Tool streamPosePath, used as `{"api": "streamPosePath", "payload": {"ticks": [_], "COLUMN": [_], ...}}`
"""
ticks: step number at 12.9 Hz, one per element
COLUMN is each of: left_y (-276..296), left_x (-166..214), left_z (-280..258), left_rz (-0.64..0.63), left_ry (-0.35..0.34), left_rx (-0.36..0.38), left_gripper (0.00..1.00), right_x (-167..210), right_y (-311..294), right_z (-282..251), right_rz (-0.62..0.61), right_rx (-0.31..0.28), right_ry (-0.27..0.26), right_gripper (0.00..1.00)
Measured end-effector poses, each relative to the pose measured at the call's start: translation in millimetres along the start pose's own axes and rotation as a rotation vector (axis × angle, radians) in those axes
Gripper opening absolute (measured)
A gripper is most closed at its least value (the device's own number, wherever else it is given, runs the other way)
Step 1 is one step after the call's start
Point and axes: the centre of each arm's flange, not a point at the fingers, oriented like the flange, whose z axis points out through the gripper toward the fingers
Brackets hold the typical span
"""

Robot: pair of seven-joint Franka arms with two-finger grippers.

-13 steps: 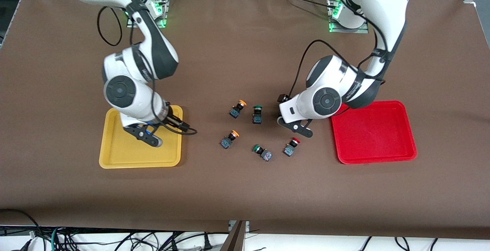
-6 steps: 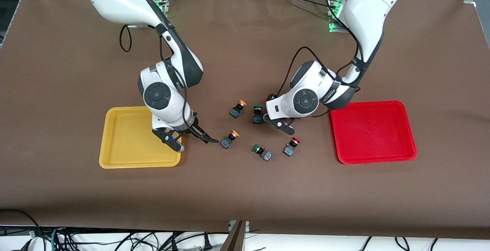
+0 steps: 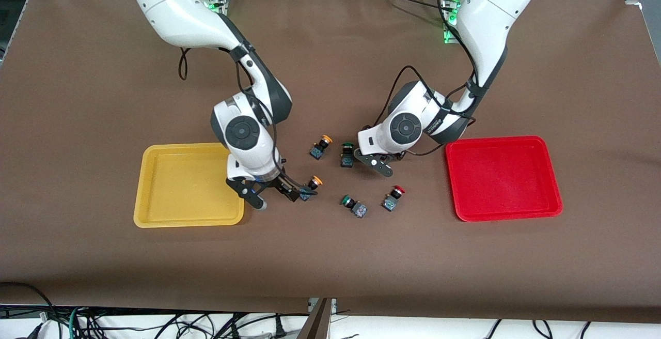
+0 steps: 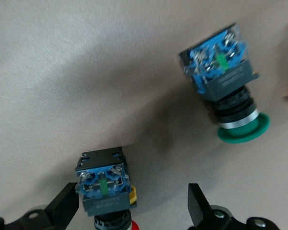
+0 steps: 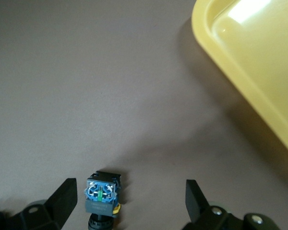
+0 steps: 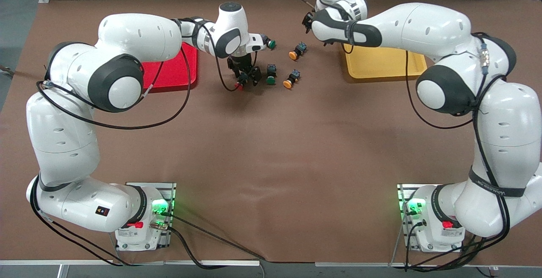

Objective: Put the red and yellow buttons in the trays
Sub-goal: 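Grasp the orange and red buttons with the right and left grippers, then carry the orange and red buttons into the yellow and red trays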

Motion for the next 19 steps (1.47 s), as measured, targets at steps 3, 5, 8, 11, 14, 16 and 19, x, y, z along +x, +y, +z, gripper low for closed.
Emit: {"api": "streamPosePath", "payload": {"ticks": [3, 5, 8, 11, 14, 16, 19], "left_y": [0, 0, 0, 0, 0, 1, 3], "left_x": [-4, -4, -4, -3, -3, -3, -8], "left_z": [8, 8, 8, 6, 3, 0, -16], "left_rz": [0.004, 0.004, 0.004, 0.004, 0.005, 0.006, 0.010], "left_ry": [0.008, 0.009, 0.010, 0.014, 0.018, 0.017, -0.024], "left_rx": [0.002, 0.002, 0.002, 0.004, 0.006, 0.007, 0.015], "left_gripper": [1.00, 1.00, 1.00, 0.85, 0.61, 0.47, 0.44], "right_x": [-13, -24, -44, -52, -47, -41, 2], "right_y": [-17, -26, -30, -31, -31, -31, -24], "right_z": [19, 32, 51, 57, 55, 52, 27], "right_rz": [0.014, 0.005, -0.012, -0.022, -0.037, -0.051, -0.088], "right_rx": [0.010, 0.010, -0.005, -0.011, -0.010, -0.005, -0.020], "right_ry": [0.019, 0.034, 0.033, 0.031, 0.041, 0.047, 0.047], "right_gripper": [1.00, 1.00, 1.00, 0.96, 0.60, 0.41, 0.41]}}
